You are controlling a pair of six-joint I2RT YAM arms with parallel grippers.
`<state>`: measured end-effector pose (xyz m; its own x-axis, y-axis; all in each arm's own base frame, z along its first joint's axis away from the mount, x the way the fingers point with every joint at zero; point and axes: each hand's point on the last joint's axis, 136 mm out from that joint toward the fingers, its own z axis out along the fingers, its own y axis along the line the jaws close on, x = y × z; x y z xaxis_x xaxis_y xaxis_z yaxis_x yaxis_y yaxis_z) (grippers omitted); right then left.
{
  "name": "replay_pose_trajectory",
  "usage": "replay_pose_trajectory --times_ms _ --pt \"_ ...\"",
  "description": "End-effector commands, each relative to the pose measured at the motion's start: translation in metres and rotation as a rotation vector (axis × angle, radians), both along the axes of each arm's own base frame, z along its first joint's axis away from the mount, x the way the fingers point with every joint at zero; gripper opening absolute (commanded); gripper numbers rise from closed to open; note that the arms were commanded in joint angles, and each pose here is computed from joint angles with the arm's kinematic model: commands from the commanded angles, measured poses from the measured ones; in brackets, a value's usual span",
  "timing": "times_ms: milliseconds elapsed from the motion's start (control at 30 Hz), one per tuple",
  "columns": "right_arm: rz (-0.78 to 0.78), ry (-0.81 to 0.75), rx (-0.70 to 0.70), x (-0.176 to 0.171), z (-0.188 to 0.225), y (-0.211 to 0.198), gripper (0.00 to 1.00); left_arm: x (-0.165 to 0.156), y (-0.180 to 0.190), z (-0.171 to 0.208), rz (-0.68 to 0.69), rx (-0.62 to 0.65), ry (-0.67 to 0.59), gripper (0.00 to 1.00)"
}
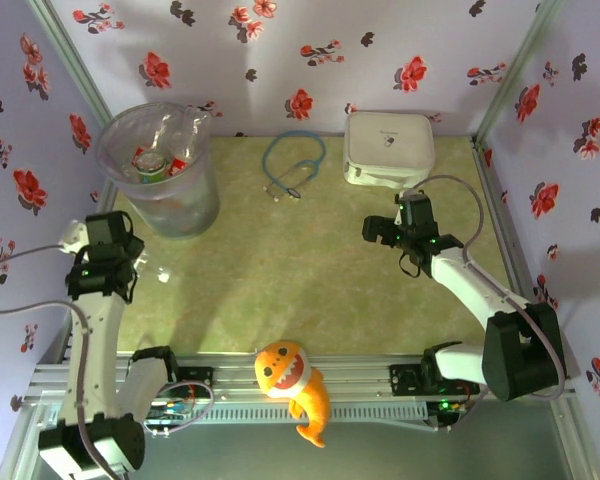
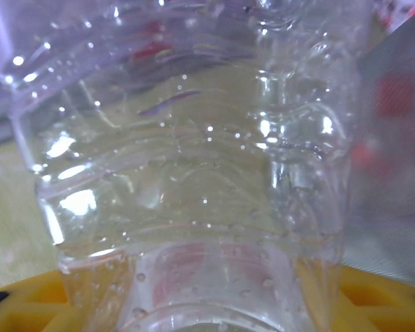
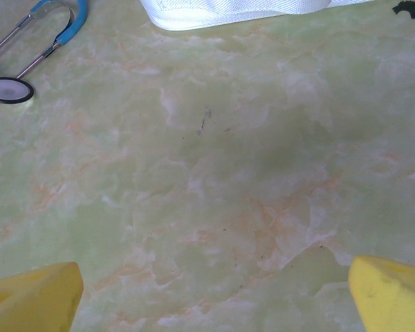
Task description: Put the plastic bottles in the bin
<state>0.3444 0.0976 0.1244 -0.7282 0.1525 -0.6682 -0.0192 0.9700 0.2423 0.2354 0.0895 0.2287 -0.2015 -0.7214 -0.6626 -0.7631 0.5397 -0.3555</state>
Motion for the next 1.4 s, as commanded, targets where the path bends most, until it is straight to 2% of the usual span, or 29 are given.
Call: replay_pose_trajectory --times_ms 0,267,433,533,700,867,1000,1233,1367 --pt "-0.016 0.001 -0.002 0.000 0.002 -0.003 0.99 -0.016 0.014 0.047 0.008 0.134 -0.012 0.57" --pt "-0.017 0.001 0.009 0.003 0.004 -0.001 0.99 0.029 0.015 0.170 -0.109 0.284 -0.176 0.40" --pt "-0.015 -0.005 0.000 0.002 0.007 -0.003 0.99 0.081 0.009 0.212 -0.229 0.361 -0.220 0.39" --pt "-0.017 -0.006 -0.013 0.000 0.009 -0.005 0.99 0.122 -0.002 0.230 -0.361 0.431 -0.248 0.39" --pt "-0.021 -0.002 -0.032 -0.004 0.010 -0.009 0.99 0.177 -0.014 0.261 -0.542 0.619 -0.294 0.33" --pt "-0.025 0.002 -0.035 -0.006 0.010 -0.010 0.99 0.215 -0.020 0.270 -0.680 0.797 -0.247 0.33" --pt "-0.033 0.004 -0.035 -0.007 0.009 -0.011 0.99 0.233 -0.027 0.260 -0.778 0.858 -0.208 0.33" --pt "-0.036 0.006 -0.031 -0.007 0.008 -0.011 0.99 0.261 -0.033 0.208 -0.905 0.835 -0.108 0.35" --pt "-0.036 0.008 -0.041 -0.009 0.007 -0.013 0.99 0.265 -0.035 0.198 -0.922 0.786 -0.097 0.35"
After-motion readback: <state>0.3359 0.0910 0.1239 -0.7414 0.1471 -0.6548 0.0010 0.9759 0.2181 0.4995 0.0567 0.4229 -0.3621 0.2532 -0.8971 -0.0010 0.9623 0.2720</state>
